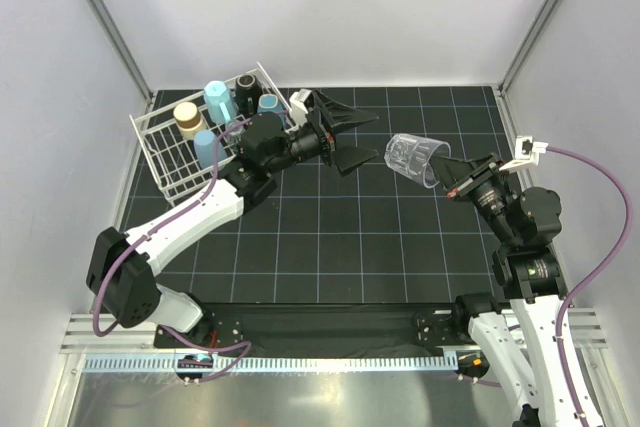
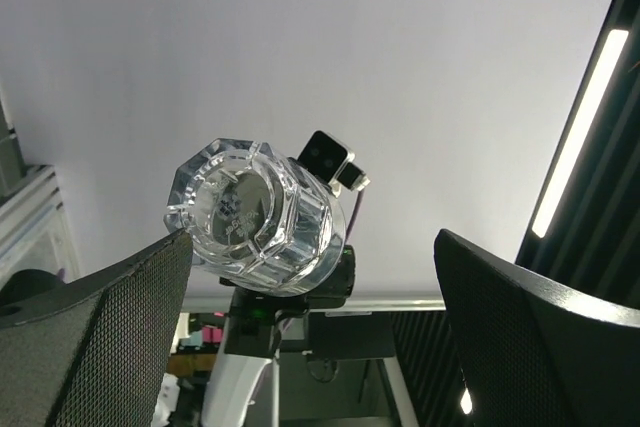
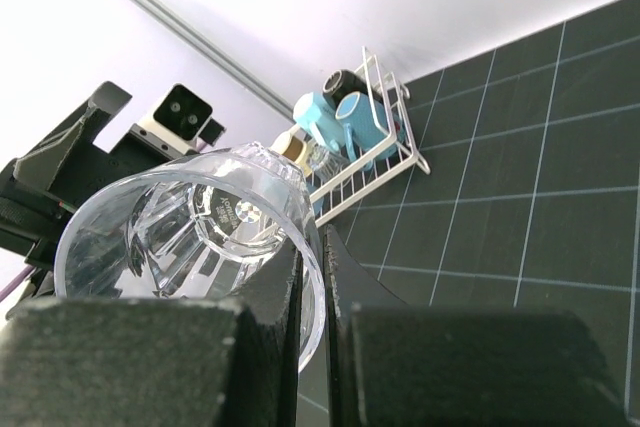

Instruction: Load the cups into the dish rack

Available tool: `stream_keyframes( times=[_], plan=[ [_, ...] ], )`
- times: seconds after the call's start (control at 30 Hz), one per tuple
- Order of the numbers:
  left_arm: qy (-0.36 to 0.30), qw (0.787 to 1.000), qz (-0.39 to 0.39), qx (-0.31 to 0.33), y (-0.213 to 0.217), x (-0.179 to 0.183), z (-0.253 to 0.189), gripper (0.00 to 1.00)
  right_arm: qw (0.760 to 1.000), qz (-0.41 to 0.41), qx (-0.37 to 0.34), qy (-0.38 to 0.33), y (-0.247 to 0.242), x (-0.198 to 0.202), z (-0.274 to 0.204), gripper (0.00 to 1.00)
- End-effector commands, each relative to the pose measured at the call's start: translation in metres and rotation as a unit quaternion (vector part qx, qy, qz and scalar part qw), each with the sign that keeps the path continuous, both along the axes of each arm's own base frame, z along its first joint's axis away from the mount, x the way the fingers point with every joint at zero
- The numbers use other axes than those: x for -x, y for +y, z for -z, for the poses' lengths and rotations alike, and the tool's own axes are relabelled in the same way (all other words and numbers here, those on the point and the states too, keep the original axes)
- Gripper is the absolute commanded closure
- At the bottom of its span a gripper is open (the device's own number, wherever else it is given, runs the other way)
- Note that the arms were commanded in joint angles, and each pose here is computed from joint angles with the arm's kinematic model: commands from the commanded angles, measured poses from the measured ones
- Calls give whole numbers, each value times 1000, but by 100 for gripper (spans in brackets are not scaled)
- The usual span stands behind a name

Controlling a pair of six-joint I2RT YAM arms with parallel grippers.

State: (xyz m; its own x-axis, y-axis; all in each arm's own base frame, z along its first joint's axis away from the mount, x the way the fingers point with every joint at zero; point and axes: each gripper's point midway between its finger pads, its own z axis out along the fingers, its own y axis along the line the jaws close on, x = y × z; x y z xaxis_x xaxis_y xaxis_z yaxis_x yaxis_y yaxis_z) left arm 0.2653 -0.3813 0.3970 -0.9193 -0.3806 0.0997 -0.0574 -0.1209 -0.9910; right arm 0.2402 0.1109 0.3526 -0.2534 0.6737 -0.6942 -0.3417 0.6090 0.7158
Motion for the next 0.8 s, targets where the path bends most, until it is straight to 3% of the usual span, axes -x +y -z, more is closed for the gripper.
stream_keyframes(
  times=[0.0, 0.23, 0.77],
  plan=[
    [3, 998, 4, 56, -1, 7, -37, 0, 997, 23, -2, -71, -7, 2, -36, 96],
    [42, 997, 40, 46, -22, 16, -25, 0, 997, 25, -9, -71, -6, -3, -34, 96],
    [49, 996, 58, 41, -41, 22, -24, 0, 997, 11, -11, -74, 2, -9, -28, 96]
  ],
)
